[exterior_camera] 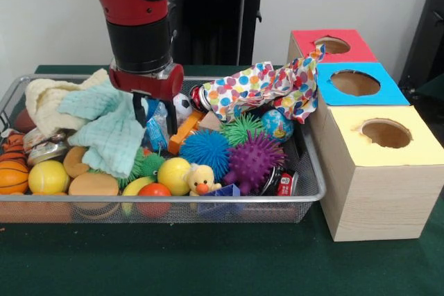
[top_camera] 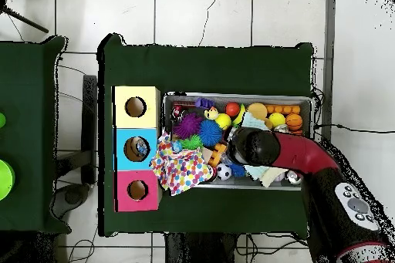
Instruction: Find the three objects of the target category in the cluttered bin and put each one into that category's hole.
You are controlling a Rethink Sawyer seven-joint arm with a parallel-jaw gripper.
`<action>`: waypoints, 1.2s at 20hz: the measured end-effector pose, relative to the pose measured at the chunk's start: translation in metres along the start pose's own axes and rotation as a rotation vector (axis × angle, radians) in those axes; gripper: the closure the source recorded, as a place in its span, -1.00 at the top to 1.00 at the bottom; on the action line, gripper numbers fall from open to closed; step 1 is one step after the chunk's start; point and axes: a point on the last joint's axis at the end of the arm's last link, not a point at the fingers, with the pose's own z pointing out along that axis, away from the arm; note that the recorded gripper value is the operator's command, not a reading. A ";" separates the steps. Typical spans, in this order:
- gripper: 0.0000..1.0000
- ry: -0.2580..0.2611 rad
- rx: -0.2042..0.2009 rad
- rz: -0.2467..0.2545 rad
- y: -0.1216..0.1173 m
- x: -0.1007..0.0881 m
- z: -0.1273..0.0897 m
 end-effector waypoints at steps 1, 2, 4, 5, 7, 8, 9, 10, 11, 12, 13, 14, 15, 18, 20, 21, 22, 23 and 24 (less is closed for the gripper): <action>1.00 0.000 0.000 -0.001 0.000 0.001 -0.001; 1.00 0.003 0.000 -0.003 0.000 0.004 -0.003; 1.00 0.015 0.002 -0.006 0.000 0.012 -0.005; 1.00 0.023 0.002 -0.008 0.000 0.018 -0.007; 1.00 0.038 0.003 -0.012 0.000 0.028 -0.008; 1.00 0.046 0.004 -0.014 0.001 0.033 -0.008; 1.00 0.055 0.004 -0.016 0.002 0.038 -0.007; 1.00 0.069 0.003 -0.019 0.002 0.046 -0.005; 1.00 0.076 0.003 -0.020 0.003 0.049 -0.004; 1.00 0.101 0.000 -0.023 0.004 0.061 0.001; 1.00 0.108 -0.001 -0.024 0.004 0.065 0.003; 1.00 0.106 -0.002 -0.025 0.005 0.067 0.005; 1.00 0.104 -0.003 -0.026 0.005 0.069 0.006; 1.00 0.081 0.007 -0.031 0.006 0.071 0.009; 1.00 0.076 0.018 -0.031 0.005 0.074 0.011; 1.00 0.075 0.023 -0.031 0.005 0.075 0.012; 1.00 0.073 0.033 -0.026 0.003 0.077 0.013; 1.00 0.074 0.040 -0.022 0.002 0.078 0.014; 1.00 0.079 0.050 -0.014 0.001 0.081 0.016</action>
